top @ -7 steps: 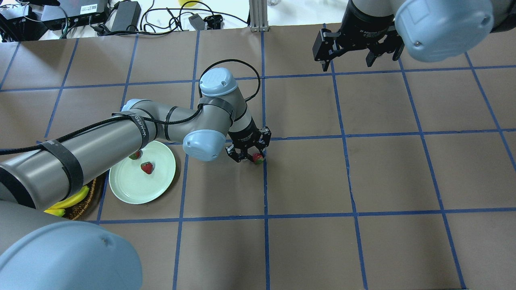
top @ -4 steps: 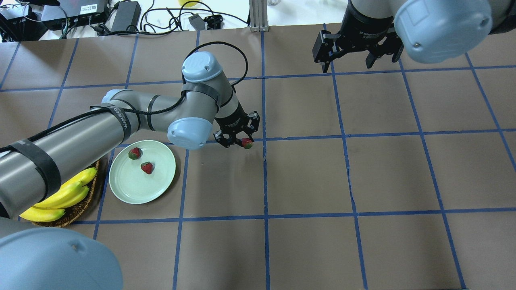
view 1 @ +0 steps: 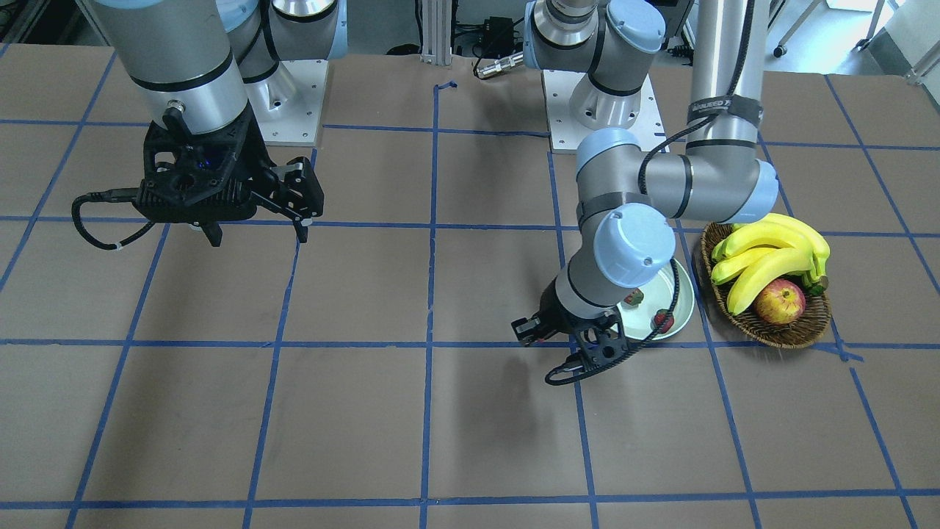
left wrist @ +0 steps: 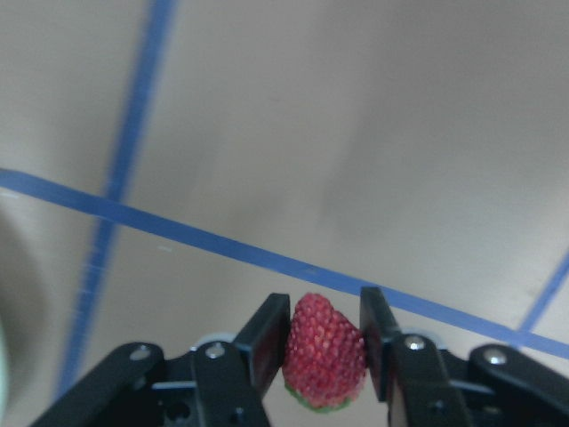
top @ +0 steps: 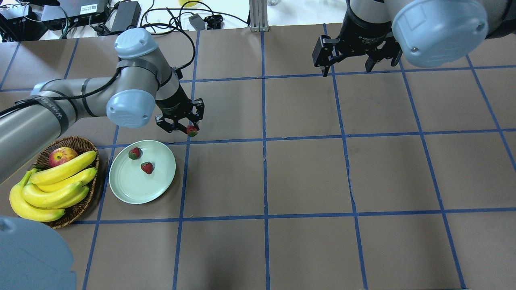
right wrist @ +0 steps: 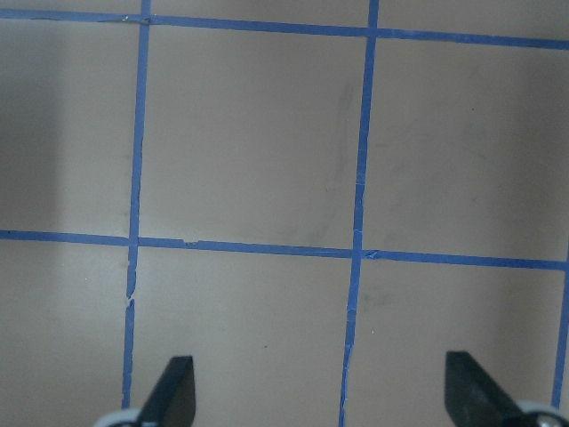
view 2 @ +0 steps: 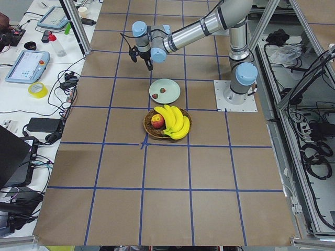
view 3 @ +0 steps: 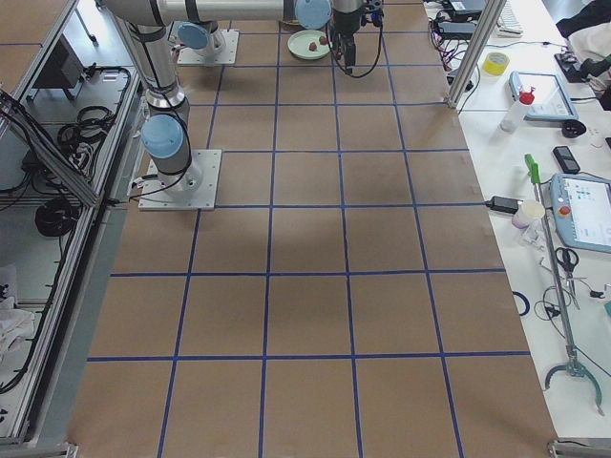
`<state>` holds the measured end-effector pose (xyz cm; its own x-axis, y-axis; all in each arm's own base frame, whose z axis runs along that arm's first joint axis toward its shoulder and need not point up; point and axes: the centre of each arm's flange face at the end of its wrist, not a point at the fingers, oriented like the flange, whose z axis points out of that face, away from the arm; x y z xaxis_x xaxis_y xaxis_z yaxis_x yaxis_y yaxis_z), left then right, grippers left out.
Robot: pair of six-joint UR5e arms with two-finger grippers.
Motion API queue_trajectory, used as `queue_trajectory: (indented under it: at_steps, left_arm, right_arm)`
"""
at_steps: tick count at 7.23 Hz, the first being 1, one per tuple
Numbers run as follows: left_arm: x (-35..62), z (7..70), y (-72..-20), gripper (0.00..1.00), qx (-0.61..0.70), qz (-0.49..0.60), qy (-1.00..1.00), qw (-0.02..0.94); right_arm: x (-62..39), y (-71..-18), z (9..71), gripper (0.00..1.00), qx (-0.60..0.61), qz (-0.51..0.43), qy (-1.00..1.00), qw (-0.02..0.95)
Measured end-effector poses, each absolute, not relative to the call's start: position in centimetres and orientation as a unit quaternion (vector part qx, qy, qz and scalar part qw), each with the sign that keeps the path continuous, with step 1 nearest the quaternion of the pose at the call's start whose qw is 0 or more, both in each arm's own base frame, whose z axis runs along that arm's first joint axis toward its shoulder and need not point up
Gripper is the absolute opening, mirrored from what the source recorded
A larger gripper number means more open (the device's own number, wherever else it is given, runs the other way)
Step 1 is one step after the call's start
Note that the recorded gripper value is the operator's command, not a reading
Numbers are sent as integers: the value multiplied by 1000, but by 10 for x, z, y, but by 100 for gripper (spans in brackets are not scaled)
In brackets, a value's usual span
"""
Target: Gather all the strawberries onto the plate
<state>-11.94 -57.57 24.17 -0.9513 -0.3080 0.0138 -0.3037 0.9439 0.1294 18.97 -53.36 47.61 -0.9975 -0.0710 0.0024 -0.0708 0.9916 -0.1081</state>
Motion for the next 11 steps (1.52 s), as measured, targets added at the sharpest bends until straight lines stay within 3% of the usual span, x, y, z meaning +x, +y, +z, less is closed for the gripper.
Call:
queue_trajectory:
  at_steps: [3,5,8,11]
  left_arm:
    - [-56,246,-554,0,96,-121,-987,-40]
    - [-52,230,-540,99,93,-145,-984,-40]
    - [-52,258,-545,100,94,-123,-987,-38]
    - [-53,388,-562,100,95,-62,-993,-39]
  right_arm:
    - [189,-534,475,100,-35,-54,998,0]
    - [189,-534,475,100,-34,-55,998,0]
    - [189,-534,475,100,-35,-56,998,0]
    - [189,-534,475,100,-35,-56,998,-1]
